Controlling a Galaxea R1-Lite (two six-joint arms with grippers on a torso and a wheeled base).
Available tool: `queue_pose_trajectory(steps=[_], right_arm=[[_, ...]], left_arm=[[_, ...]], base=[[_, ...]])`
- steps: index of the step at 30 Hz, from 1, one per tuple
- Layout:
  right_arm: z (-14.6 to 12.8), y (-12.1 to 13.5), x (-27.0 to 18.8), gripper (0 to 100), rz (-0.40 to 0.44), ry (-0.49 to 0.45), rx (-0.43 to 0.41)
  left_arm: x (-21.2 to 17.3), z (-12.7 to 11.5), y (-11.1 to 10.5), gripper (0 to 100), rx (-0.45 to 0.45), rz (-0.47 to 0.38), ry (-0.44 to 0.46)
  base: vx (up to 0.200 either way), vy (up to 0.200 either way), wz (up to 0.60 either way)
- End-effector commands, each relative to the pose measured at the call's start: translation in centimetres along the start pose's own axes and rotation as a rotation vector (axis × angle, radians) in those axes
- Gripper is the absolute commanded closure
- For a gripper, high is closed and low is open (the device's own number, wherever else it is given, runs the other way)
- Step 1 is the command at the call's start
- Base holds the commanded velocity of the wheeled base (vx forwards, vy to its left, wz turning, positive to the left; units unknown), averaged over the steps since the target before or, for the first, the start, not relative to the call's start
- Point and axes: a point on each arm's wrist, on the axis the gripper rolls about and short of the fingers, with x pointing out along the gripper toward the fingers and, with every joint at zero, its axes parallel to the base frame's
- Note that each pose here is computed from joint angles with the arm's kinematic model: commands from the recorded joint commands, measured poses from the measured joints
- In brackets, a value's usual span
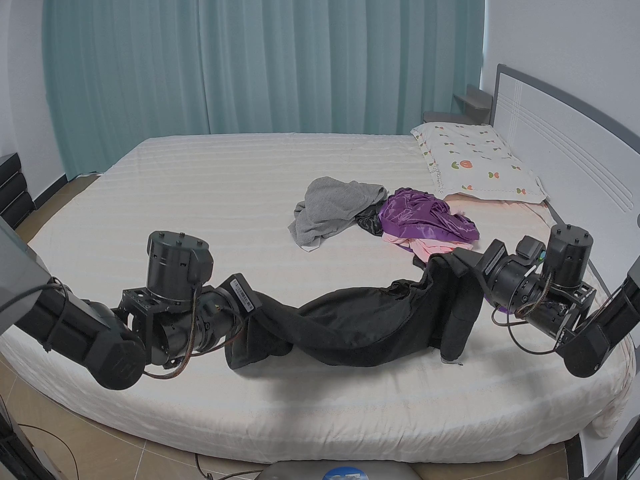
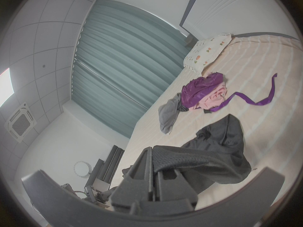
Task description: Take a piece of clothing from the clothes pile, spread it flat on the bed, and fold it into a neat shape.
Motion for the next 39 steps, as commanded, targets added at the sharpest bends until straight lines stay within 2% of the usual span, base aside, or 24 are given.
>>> queue_pose_trajectory(steps=[1, 8, 14, 28, 32, 39], right_arm=[[-1.4, -0.8, 0.2, 100, -0.032, 0.05, 0.0], [-1.7, -1.1, -0.2, 100, -0.05, 0.063, 0.003], [-2.2, -1.2, -0.1, 100, -0.057, 0.081, 0.004], [-2.6, -1.0, -0.4, 100, -0.054, 0.088, 0.001], [-2.5, -0.9, -0.4, 100, -0.068, 0.061, -0.006], [-2.6, -0.6, -0.4, 100, -0.081, 0.029, -0.028]], left_arm=[[0.2, -1.2, 1.5, 100, 0.007, 0.051, 0.046], [-0.2, -1.7, 2.0, 100, 0.006, 0.07, 0.062], [-0.2, -1.5, 2.1, 100, -0.06, 0.071, 0.058], [0.1, -1.1, 2.1, 100, -0.072, 0.075, 0.038], [0.1, -0.7, 2.4, 100, -0.083, 0.084, 0.028], [-0.2, -0.2, 2.1, 100, -0.11, 0.066, 0.013]], base=[[0.0, 0.0, 0.0], [0.0, 0.0, 0.0], [-0.2, 0.0, 0.0], [0.0, 0.0, 0.0], [0.0, 0.0, 0.0], [0.0, 0.2, 0.0]])
